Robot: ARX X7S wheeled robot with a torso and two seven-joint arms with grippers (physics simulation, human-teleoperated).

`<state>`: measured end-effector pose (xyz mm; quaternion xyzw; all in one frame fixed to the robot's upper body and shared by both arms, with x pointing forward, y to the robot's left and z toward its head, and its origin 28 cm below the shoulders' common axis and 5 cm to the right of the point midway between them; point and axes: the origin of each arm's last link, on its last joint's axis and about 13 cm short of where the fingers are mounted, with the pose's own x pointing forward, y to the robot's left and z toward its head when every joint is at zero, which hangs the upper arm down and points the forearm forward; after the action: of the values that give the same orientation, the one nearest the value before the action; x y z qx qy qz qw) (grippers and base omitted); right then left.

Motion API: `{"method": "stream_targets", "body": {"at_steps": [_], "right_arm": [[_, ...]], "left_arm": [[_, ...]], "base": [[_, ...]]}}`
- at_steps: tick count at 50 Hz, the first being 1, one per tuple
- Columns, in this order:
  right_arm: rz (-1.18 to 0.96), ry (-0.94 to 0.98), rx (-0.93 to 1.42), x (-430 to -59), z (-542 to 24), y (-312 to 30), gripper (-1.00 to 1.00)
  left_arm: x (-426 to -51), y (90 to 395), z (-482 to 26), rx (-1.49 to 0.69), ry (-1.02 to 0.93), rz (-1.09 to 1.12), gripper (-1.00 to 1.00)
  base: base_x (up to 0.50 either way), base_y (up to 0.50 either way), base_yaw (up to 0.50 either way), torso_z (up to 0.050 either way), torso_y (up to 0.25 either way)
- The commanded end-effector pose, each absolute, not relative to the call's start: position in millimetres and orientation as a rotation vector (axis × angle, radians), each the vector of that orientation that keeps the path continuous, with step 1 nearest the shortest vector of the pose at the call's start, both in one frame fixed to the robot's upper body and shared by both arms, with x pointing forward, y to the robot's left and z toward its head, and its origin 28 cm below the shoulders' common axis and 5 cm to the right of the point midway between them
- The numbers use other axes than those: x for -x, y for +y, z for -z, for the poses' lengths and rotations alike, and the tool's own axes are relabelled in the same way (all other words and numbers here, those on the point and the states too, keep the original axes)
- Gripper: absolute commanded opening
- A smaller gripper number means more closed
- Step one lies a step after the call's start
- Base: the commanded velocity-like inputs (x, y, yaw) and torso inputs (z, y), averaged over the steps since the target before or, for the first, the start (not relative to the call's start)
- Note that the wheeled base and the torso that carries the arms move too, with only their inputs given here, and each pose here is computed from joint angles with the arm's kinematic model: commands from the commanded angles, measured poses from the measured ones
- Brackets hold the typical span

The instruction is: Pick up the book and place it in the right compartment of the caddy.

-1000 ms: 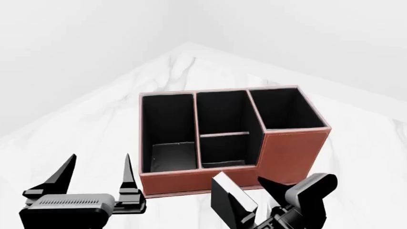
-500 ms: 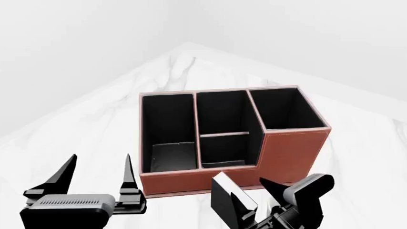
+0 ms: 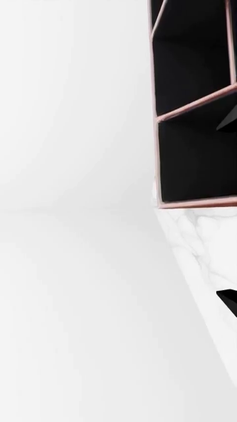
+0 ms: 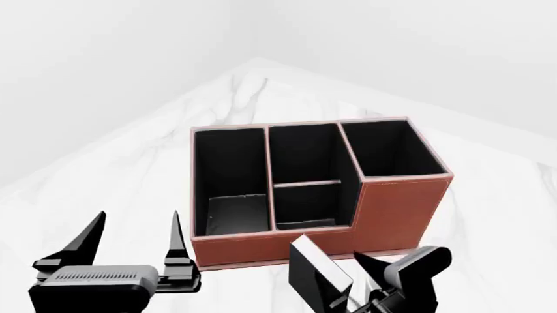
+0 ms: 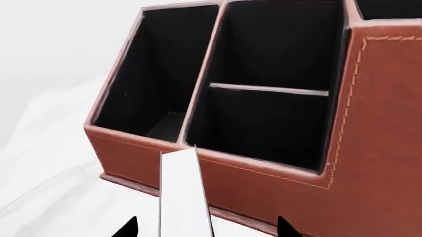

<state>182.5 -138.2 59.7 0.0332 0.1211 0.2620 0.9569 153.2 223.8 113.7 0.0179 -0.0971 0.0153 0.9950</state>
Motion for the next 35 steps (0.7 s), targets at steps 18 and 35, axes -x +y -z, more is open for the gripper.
{"method": "stream_targets", "body": {"at_steps": [18, 35], "right_arm": [[-0.537, 0.275, -0.07, -179.8, -47.5, -136.6, 1.0], [-0.54, 0.289, -0.072, -178.8, -44.3, -135.5, 1.0]], "left_arm": [[-153.5, 223.5, -113.4, -0.036, -0.192, -0.032, 1.0], [-153.4, 223.4, -114.0, -0.037, -0.193, -0.032, 1.0]], "base": [[0.0, 0.0, 0.0, 0.0, 0.0], [0.0, 0.0, 0.0, 0.0, 0.0]]}}
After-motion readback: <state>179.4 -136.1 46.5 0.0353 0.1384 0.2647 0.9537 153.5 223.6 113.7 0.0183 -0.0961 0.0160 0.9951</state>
